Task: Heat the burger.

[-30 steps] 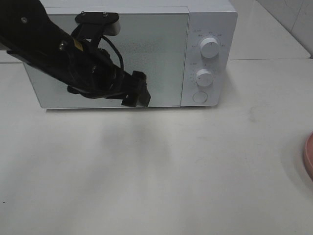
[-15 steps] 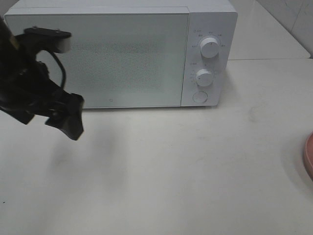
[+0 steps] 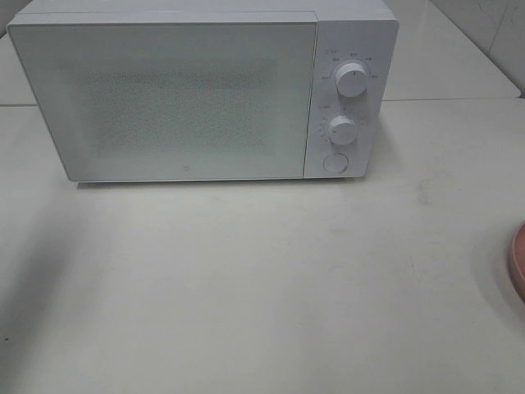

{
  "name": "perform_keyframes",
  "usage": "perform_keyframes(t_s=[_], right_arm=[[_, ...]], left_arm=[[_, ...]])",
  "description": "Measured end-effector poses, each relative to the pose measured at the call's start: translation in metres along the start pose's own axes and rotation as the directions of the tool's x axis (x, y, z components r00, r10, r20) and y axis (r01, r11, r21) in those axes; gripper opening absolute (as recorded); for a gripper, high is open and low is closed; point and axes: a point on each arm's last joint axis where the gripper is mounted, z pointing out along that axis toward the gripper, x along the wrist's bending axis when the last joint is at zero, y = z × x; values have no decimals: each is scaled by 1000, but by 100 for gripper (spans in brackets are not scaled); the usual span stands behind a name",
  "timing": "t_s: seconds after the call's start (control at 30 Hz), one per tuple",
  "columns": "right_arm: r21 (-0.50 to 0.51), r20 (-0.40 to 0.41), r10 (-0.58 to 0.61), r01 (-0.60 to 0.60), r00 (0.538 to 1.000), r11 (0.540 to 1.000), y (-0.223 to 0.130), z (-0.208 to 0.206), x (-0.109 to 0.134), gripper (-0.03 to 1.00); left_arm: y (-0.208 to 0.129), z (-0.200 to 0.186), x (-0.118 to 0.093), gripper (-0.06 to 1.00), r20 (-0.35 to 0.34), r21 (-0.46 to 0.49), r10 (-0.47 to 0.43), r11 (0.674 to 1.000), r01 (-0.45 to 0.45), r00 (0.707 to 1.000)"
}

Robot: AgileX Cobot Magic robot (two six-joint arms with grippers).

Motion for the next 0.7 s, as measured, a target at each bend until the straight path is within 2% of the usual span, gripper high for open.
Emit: perform_keyframes(t_s=[0.03, 0.07, 0.1, 0.17, 0.2, 0.23, 0.33, 0.6, 0.7], right_arm=[[0, 0, 0, 0, 1000, 1000, 0, 0, 0, 75], [0, 0, 0, 0, 1000, 1000, 0, 0, 0, 75], [0, 0, 0, 0, 1000, 1000, 0, 0, 0, 75], [0, 0, 0, 0, 1000, 1000, 0, 0, 0, 75], [0, 0, 0, 0, 1000, 1000, 0, 0, 0, 75], [0, 0, 0, 0, 1000, 1000, 0, 0, 0, 75], [0, 0, 0, 0, 1000, 1000, 0, 0, 0, 75], [0, 0, 0, 0, 1000, 1000, 0, 0, 0, 75], [0, 0, 0, 0, 1000, 1000, 0, 0, 0, 75]], left_arm=[[-13, -2, 12, 97, -2, -4, -58, 998, 58, 998], [-13, -2, 12, 97, -2, -4, -58, 998, 58, 998], [-27, -5, 20, 97, -5, -16, -100, 995, 100, 995], [-35, -7, 23, 97, -8, -25, -121, 992, 121, 993], [-49, -7, 26, 97, -12, -32, -145, 989, 145, 989], [-61, -10, 25, 97, -14, -48, -152, 987, 151, 988], [-66, -11, 24, 97, -15, -61, -153, 987, 152, 988], [-119, -25, 13, 97, -19, -220, -145, 966, 137, 989], [-125, -26, 12, 97, -20, -247, -143, 960, 134, 989]])
